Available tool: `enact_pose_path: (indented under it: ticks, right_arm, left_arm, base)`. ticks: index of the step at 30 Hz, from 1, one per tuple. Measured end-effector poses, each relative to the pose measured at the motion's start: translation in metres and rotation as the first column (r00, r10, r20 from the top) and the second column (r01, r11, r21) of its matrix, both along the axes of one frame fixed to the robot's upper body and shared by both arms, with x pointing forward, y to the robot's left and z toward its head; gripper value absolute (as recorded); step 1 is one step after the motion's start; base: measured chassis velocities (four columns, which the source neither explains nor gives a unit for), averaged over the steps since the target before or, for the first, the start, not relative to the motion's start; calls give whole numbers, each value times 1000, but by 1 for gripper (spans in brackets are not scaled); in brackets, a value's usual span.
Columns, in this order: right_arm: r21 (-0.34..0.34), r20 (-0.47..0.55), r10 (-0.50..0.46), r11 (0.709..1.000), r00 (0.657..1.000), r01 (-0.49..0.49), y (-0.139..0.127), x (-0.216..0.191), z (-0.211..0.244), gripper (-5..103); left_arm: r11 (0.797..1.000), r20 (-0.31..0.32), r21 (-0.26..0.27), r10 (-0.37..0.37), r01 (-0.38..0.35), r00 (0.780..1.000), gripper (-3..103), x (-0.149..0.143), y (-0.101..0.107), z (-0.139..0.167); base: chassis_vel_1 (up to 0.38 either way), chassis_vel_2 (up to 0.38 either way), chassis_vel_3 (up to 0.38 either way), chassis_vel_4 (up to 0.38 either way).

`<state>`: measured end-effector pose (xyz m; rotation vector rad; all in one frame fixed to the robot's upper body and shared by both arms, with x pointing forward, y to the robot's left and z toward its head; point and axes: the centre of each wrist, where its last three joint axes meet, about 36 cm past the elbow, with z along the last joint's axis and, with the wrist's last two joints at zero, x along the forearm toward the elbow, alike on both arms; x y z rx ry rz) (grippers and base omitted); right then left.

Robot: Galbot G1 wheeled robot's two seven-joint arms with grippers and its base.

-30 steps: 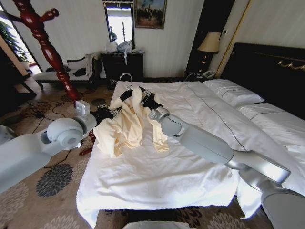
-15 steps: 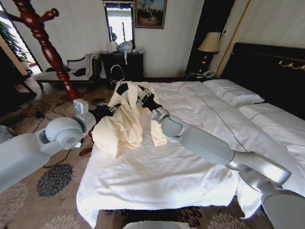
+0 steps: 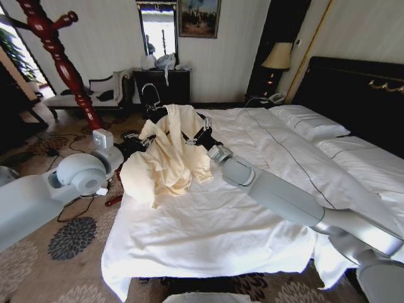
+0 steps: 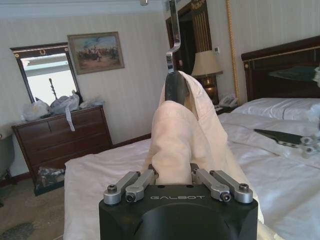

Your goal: Pick up the clothes from the bed and hang them on the clothes hanger.

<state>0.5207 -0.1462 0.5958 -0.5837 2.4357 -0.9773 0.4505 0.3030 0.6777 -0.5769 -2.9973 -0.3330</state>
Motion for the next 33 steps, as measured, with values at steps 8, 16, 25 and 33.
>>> enact_pose_path:
  ticks: [8,16,25,33]
  right_arm:
    - [23,-100,-190,981,977,193,-88,-32,-42,100]
    - [36,-183,-364,926,913,376,-147,-116,-93,100]
    - [29,-222,-462,877,859,479,-182,-170,-110,100]
    - [38,-263,-535,825,803,563,-192,-220,-136,100]
  left_arm:
    - [996,15,-28,86,-86,996,22,11,20,21]
    - [967,-76,-153,196,-206,978,22,34,37,53]
    - [921,-103,-256,275,-292,956,22,64,73,91]
    - [877,-204,-317,307,-359,930,22,116,87,124]
  base:
    - [0,0,0,0]
    - [0,0,0,0]
    - [0,0,0,0]
    - [0,0,0,0]
